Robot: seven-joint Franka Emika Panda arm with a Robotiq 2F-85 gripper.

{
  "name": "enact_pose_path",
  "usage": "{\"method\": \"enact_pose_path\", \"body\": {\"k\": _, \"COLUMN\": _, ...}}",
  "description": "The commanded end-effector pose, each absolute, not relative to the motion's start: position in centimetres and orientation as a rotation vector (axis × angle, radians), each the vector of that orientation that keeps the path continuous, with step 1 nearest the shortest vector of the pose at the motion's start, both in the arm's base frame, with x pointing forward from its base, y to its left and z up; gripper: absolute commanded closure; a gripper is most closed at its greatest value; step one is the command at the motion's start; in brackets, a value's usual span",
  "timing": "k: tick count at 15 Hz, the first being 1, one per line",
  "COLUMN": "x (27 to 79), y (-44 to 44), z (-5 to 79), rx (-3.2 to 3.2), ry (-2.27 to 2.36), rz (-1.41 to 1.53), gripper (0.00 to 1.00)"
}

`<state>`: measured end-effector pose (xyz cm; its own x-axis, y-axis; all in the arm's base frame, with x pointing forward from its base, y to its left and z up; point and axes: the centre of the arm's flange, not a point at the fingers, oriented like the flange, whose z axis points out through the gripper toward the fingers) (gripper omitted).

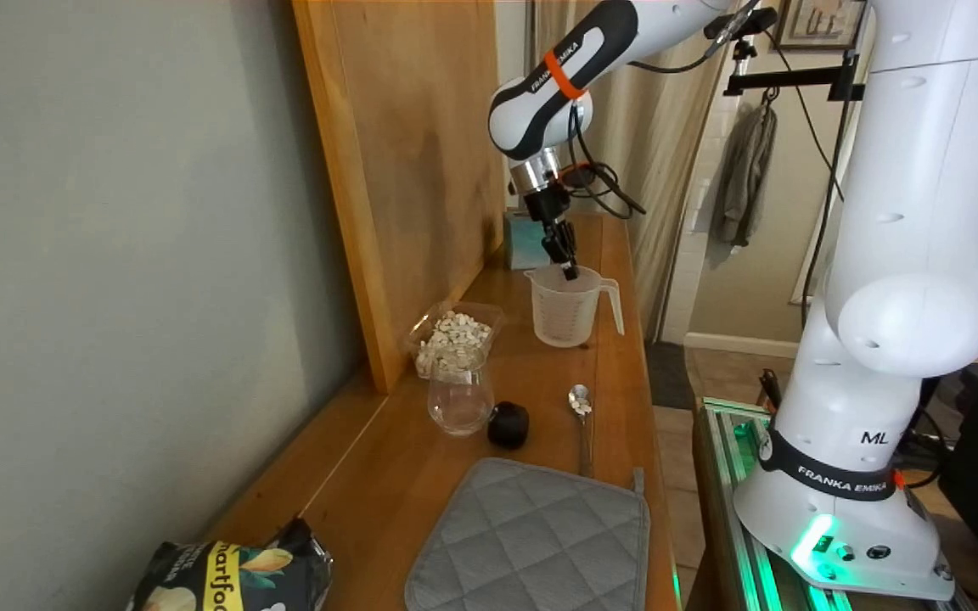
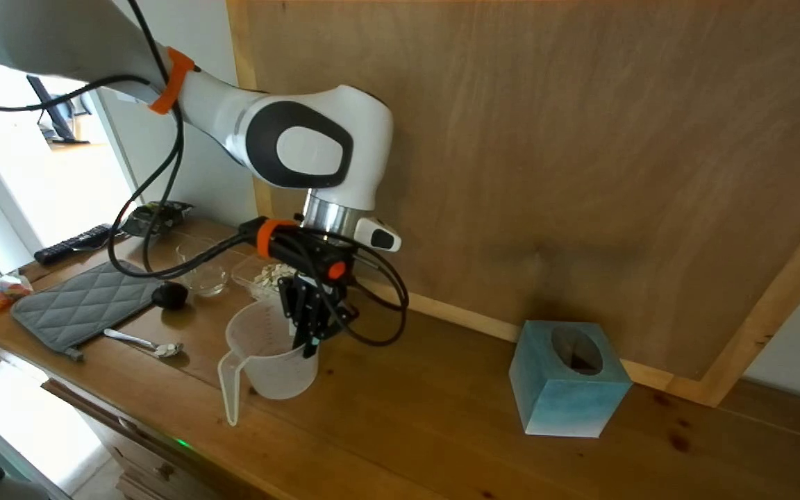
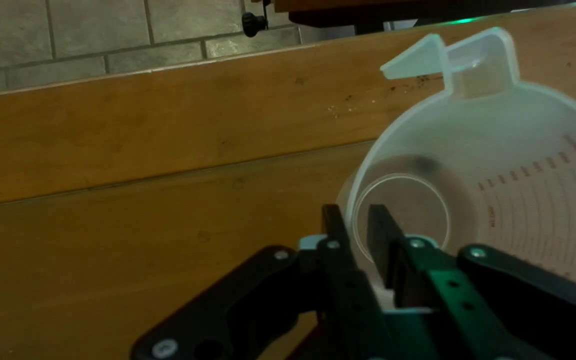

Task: Pour the contents of the clear jug into the glass cup

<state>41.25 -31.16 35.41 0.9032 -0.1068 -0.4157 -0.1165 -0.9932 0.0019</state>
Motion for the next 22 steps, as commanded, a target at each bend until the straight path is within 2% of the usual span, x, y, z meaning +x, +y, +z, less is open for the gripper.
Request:
{"method": "enact_pose_path", "body": {"k": 1, "x": 41.8, "y": -31.5, "z": 35.8, "rx": -3.025, "ry": 0.160, "rz": 0.632, "gripper": 0.49}}
{"method": "enact_pose_path", "body": {"k": 8, "x": 41.5, "y": -28.0, "z": 38.9, "rx": -3.082, "ry": 0.097, "rz": 0.545, "gripper": 0.02}}
{"method": "enact_pose_path", "body": {"k": 17, "x": 41.5, "y": -25.8, "z": 42.6, "rx": -3.176, "ry": 0.070, "rz": 0.323, "gripper": 0.00}}
{"method": "enact_pose_path", "body": {"k": 22, "x": 42.3, "y": -26.6, "z": 42.7, "rx": -3.163, "ry": 0.058, "rz": 0.358, "gripper": 0.00}}
